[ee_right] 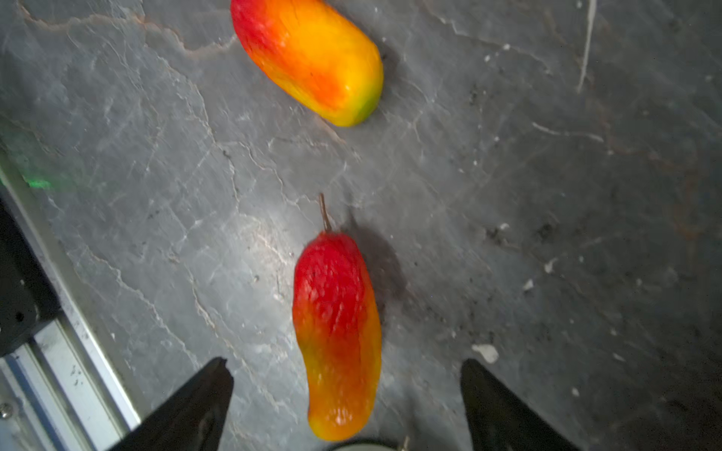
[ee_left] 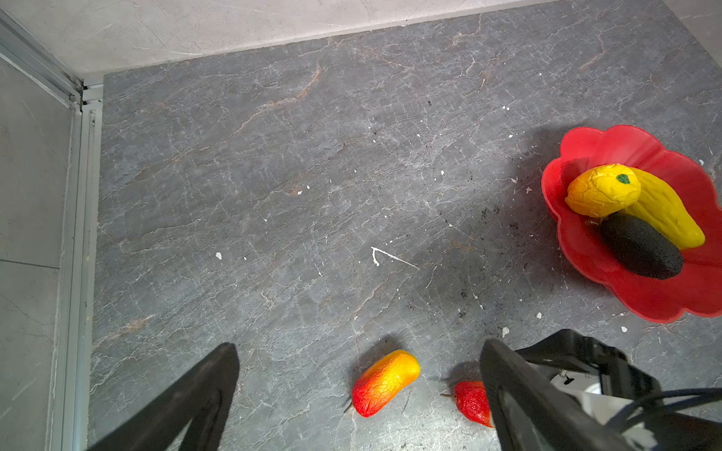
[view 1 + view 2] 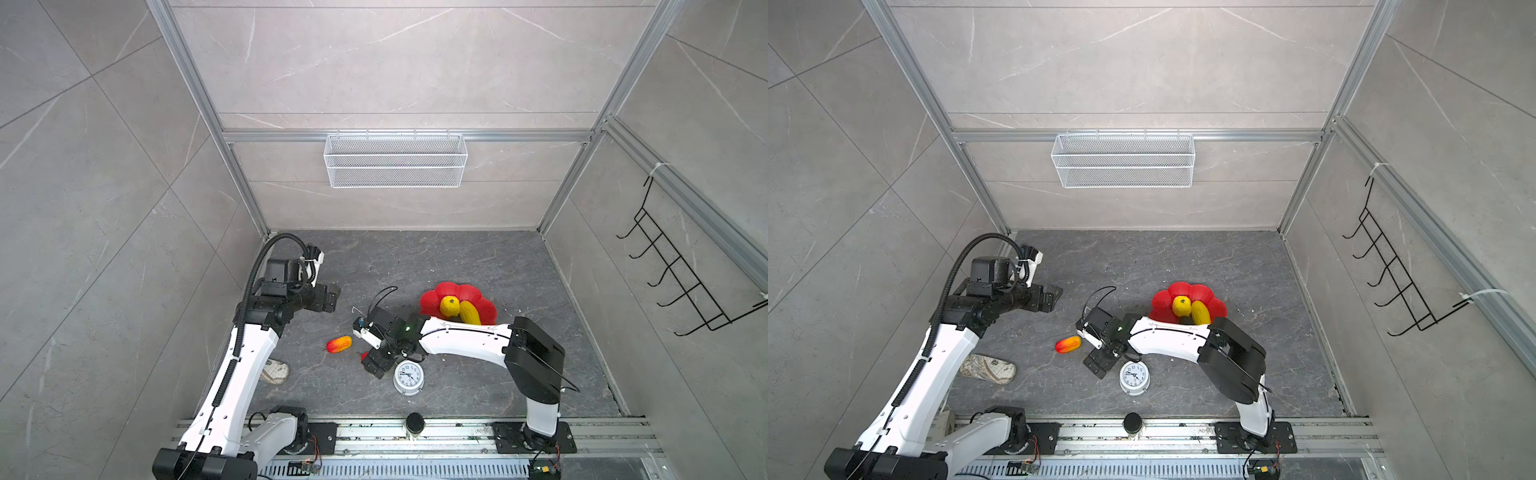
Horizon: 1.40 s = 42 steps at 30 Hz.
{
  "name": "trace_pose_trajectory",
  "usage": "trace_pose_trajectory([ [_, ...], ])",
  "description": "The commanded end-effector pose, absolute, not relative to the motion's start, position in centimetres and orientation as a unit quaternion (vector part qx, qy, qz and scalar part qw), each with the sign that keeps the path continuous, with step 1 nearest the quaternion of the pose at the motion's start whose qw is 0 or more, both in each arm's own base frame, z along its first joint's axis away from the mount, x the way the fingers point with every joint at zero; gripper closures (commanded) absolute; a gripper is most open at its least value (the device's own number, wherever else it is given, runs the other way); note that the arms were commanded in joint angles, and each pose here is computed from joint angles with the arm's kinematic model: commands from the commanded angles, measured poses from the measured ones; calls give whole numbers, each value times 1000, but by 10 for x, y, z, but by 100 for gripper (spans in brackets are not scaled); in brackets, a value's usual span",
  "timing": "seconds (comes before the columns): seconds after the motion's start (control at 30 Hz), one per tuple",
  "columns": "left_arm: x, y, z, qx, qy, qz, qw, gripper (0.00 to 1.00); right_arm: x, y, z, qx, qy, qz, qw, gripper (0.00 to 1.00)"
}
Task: Place and organize the fake fruits in the fruit bowl
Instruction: 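Reach the right gripper to the red pear-shaped fruit and grasp it, then lower the red pear-shaped fruit into the red bowl and release it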
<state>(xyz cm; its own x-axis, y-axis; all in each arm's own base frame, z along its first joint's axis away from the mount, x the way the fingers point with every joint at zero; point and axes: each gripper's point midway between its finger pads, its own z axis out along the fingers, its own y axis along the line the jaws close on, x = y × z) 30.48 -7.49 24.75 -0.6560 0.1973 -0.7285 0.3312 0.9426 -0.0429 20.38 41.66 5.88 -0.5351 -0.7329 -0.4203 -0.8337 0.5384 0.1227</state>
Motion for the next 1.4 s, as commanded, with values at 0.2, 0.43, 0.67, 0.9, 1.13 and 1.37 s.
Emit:
trace_pose_trajectory([
  [0.2,304,-74,261,145,898,-87,405,0,218,435,41,-432,873,153,164,38],
  [0.43,304,-74,262,146,898,-86,406,0,217,436,50,-437,870,156,166,64],
  [0.67,305,-74,261,146,899,-87,405,0,238,404,105,-414,871,168,203,77],
  [0.9,305,-75,260,147,899,-89,403,0,299,290,147,-324,909,77,251,77],
  [1.13,306,-75,258,147,900,-89,400,0,302,216,107,-250,948,13,197,77],
  [1.37,307,-76,256,147,902,-92,396,0,296,193,73,-225,960,-22,164,77],
])
